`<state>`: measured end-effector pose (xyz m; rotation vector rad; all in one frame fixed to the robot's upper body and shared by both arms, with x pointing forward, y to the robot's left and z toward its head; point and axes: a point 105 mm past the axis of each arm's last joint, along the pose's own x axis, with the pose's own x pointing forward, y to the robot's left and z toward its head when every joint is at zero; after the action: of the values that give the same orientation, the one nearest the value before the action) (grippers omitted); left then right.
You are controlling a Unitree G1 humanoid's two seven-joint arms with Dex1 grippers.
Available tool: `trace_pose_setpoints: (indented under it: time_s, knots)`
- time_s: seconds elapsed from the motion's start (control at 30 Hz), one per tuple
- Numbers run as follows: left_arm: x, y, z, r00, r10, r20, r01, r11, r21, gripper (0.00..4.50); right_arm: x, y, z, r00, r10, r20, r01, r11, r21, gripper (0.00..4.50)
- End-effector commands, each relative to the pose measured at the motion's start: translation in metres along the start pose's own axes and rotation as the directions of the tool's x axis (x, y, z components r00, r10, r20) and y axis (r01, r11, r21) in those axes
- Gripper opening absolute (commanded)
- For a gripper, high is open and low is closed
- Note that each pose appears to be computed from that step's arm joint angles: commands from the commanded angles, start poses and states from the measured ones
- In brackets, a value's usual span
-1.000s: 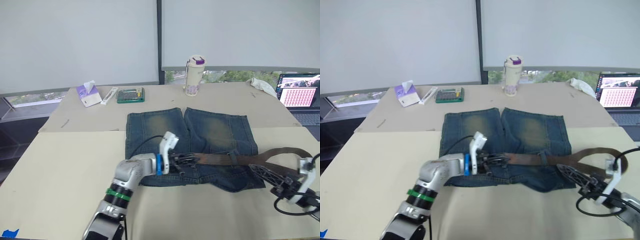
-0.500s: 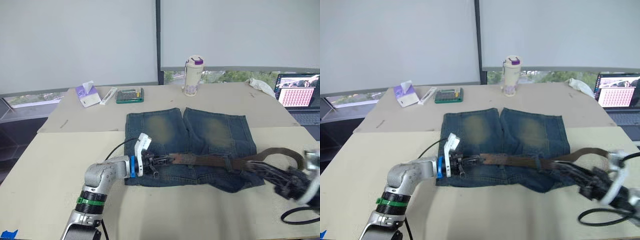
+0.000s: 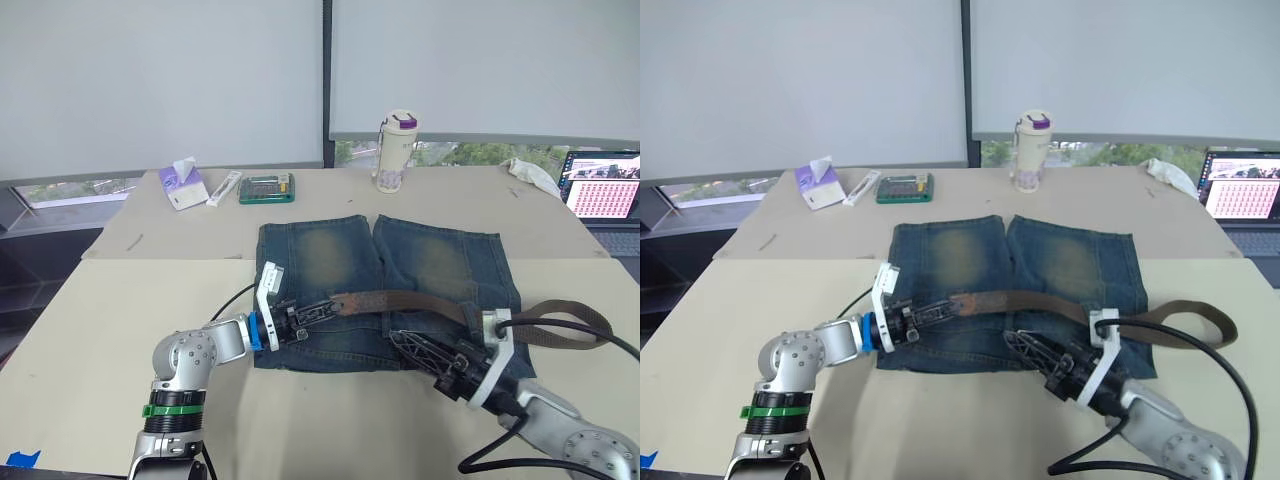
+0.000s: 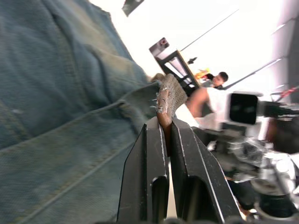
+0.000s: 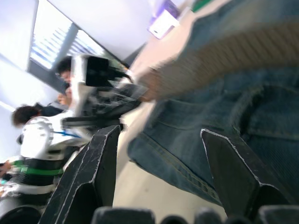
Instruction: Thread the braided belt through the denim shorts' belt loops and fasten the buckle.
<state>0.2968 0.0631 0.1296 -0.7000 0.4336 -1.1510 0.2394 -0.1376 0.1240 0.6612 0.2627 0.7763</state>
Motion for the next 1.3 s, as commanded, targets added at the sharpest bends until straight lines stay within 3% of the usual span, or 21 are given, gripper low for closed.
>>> trace_pose_setpoints:
  time_s: [0.03, 0.23, 0.33, 0.57, 0.67, 0.73, 0.8, 0.9, 1.0, 1.1, 1.13, 1.3]
  knots:
    - [-0.004, -0.014, 0.004, 0.998, -0.061, 0.006, 0.061, 0.998, 0.017, 0.0, 0.011, -0.002, 0.019, 0.995, -0.019, 0.093, 0.023, 0.999, -0.038, 3.09]
    - [-0.004, -0.016, -0.003, 0.997, -0.068, -0.021, 0.068, 0.998, 0.018, 0.0, 0.021, 0.007, 0.03, 0.99, 0.052, 0.129, -0.047, 0.998, -0.042, 3.09]
    - [-0.002, -0.016, -0.002, 0.997, -0.071, -0.018, 0.071, 0.997, 0.018, 0.0, 0.024, 0.015, 0.031, 0.989, 0.087, 0.123, -0.082, 0.996, -0.048, 2.34]
    - [0.002, -0.014, -0.004, 0.998, -0.059, -0.01, 0.059, 0.998, 0.02, 0.0, 0.027, 0.024, 0.027, 0.988, 0.126, 0.094, -0.122, 0.992, -0.043, 0.03]
    - [0.002, -0.014, -0.004, 0.998, -0.06, -0.004, 0.06, 0.998, 0.026, 0.0, 0.026, 0.023, 0.028, 0.988, 0.116, 0.099, -0.112, 0.993, -0.043, 0.03]
    - [0.002, -0.012, -0.003, 0.999, -0.046, 0.006, 0.046, 0.998, 0.044, 0.77, 0.023, 0.019, 0.029, 0.991, 0.095, 0.094, -0.091, 0.995, -0.049, 0.0]
    - [0.001, -0.01, -0.002, 0.999, -0.041, 0.006, 0.04, 0.997, 0.064, 1.25, 0.017, 0.011, 0.031, 0.994, 0.059, 0.089, -0.054, 0.997, -0.061, 0.0]
    - [-0.004, -0.005, -0.002, 1.0, -0.004, -0.026, 0.009, 0.983, 0.184, 2.38, 0.002, -0.009, 0.041, 0.995, -0.038, 0.092, 0.045, 0.996, -0.071, 0.0]
    - [-0.011, 0.0, -0.005, 0.995, 0.034, -0.094, 0.007, 0.917, 0.4, 3.3, -0.019, -0.038, 0.049, 0.982, -0.176, 0.076, 0.179, 0.983, -0.042, 0.0]
    - [-0.012, -0.001, -0.007, 0.991, 0.018, -0.132, 0.049, 0.873, 0.485, 4.3, -0.031, -0.052, 0.055, 0.967, -0.244, 0.076, 0.244, 0.97, -0.003, 0.0]
    - [-0.012, -0.002, -0.008, 0.99, 0.01, -0.139, 0.062, 0.86, 0.507, 4.47, -0.034, -0.055, 0.056, 0.963, -0.259, 0.071, 0.259, 0.966, 0.008, 0.0]
    - [-0.01, -0.005, -0.011, 0.987, -0.024, -0.161, 0.116, 0.798, 0.591, 4.47, -0.044, -0.07, 0.054, 0.945, -0.326, 0.035, 0.324, 0.945, 0.043, 0.0]
